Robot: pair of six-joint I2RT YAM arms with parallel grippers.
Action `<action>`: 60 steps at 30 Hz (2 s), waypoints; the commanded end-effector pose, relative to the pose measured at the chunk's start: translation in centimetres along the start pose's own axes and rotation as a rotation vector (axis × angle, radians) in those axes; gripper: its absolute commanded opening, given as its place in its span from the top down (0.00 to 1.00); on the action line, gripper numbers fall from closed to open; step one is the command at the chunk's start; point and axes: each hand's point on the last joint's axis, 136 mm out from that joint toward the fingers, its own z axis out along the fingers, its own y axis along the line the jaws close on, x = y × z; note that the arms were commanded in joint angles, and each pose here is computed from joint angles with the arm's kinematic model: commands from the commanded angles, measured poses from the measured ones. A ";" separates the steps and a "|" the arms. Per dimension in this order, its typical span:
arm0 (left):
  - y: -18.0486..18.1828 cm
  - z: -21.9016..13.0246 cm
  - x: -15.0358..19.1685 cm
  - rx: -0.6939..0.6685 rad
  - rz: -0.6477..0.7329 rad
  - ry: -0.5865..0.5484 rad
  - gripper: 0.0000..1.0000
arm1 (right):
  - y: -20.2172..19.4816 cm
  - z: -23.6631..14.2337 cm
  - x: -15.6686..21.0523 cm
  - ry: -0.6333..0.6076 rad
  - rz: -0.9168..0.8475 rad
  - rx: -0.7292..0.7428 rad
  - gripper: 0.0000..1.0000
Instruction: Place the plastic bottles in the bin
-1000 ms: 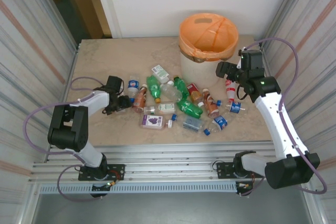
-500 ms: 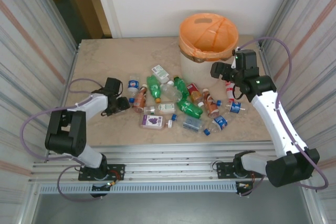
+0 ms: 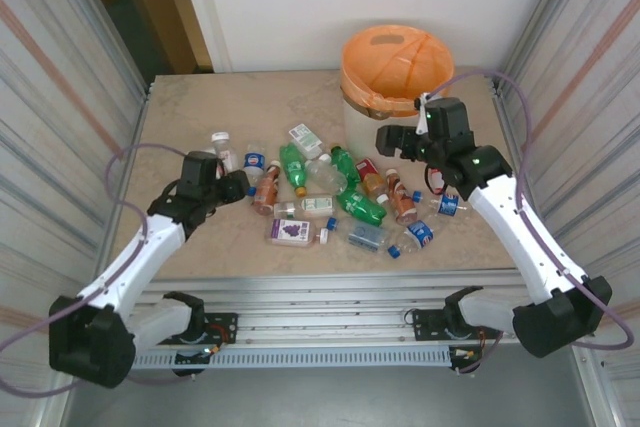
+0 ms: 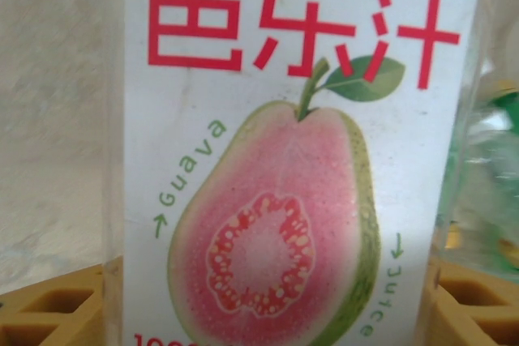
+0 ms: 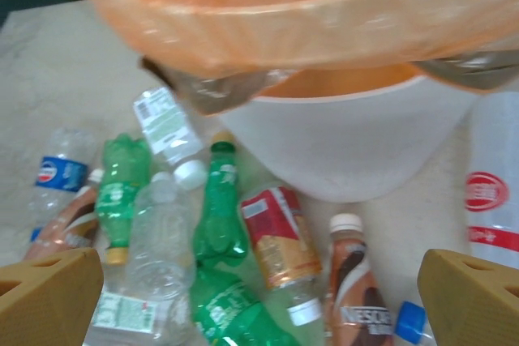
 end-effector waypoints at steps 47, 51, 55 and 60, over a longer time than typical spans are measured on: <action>-17.3 -6.9 -0.6 0.619 0.388 -0.309 0.44 | 24.5 1.8 -1.2 0.109 0.035 -0.746 0.71; -17.1 -7.0 -0.7 0.612 0.383 -0.311 0.19 | 24.3 1.8 -1.3 0.104 0.031 -0.734 0.78; -17.0 -7.8 -0.9 0.625 0.376 -0.324 0.01 | 23.9 1.6 -1.8 0.091 0.018 -0.709 0.81; -17.1 -9.6 -1.4 0.671 0.369 -0.372 0.01 | 23.2 0.9 -3.3 0.061 -0.005 -0.683 0.84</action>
